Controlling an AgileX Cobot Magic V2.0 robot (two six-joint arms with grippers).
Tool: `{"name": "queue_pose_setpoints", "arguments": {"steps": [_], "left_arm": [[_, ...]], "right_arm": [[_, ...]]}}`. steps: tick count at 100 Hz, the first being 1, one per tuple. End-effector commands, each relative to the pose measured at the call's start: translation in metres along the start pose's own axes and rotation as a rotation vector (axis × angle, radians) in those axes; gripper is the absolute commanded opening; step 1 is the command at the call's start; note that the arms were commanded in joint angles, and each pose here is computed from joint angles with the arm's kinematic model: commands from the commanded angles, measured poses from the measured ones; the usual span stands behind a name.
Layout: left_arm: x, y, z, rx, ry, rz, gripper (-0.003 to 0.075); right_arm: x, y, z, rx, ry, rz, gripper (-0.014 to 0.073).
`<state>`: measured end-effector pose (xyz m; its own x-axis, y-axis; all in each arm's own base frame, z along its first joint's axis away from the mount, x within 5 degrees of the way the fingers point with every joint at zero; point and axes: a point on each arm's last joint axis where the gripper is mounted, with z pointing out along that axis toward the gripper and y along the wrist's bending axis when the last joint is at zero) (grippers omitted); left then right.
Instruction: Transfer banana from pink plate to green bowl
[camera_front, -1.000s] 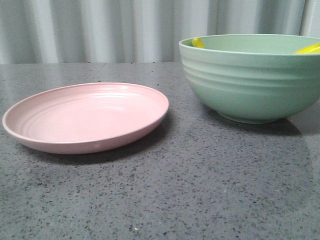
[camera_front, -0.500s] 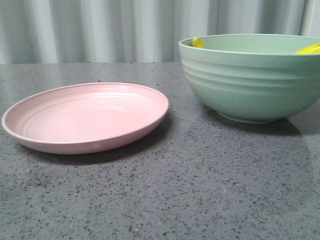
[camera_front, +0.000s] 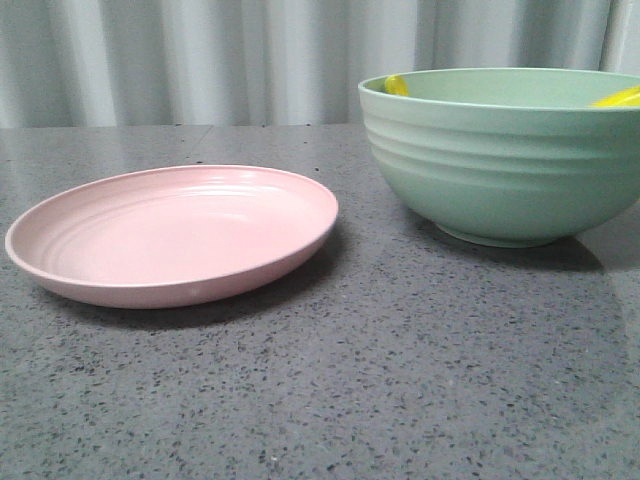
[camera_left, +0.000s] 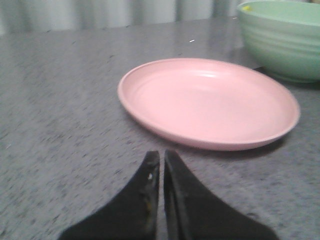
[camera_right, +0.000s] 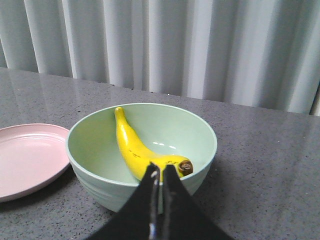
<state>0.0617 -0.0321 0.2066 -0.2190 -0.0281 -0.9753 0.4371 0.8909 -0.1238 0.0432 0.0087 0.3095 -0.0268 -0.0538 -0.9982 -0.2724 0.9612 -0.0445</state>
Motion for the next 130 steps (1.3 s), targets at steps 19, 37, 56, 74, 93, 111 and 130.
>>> {"name": "queue_pose_setpoints", "arguments": {"steps": [19,37,56,74,93,111,130], "left_arm": [[0.001,0.020,-0.013,-0.321,-0.200,0.016,-0.0019],[0.015,0.029,-0.019,-0.489,-0.172,-0.012,-0.0019],[0.026,0.031,-0.019,-0.538,-0.053,-0.052,-0.0019],[0.025,0.031,-0.019,-0.532,-0.068,-0.046,-0.0018],[0.025,0.031,-0.019,-0.532,-0.064,-0.047,-0.0019],[0.025,0.031,-0.019,-0.532,-0.064,-0.047,-0.0019],[0.025,0.031,-0.019,-0.532,-0.064,-0.047,-0.0019]], "right_arm": [[-0.014,0.000,-0.002,0.004,-0.090,-0.017,-0.0073],[-0.014,0.000,-0.002,0.004,-0.090,-0.017,-0.0073],[-0.014,0.000,-0.002,0.004,-0.090,-0.017,-0.0073],[-0.014,0.000,-0.002,0.004,-0.090,-0.017,-0.0073],[-0.014,0.000,-0.002,0.004,-0.090,-0.017,-0.0073],[-0.014,0.000,-0.002,0.004,-0.090,-0.017,-0.0073],[-0.009,0.001,-0.002,-0.003,-0.100,-0.004,-0.0073]]}}
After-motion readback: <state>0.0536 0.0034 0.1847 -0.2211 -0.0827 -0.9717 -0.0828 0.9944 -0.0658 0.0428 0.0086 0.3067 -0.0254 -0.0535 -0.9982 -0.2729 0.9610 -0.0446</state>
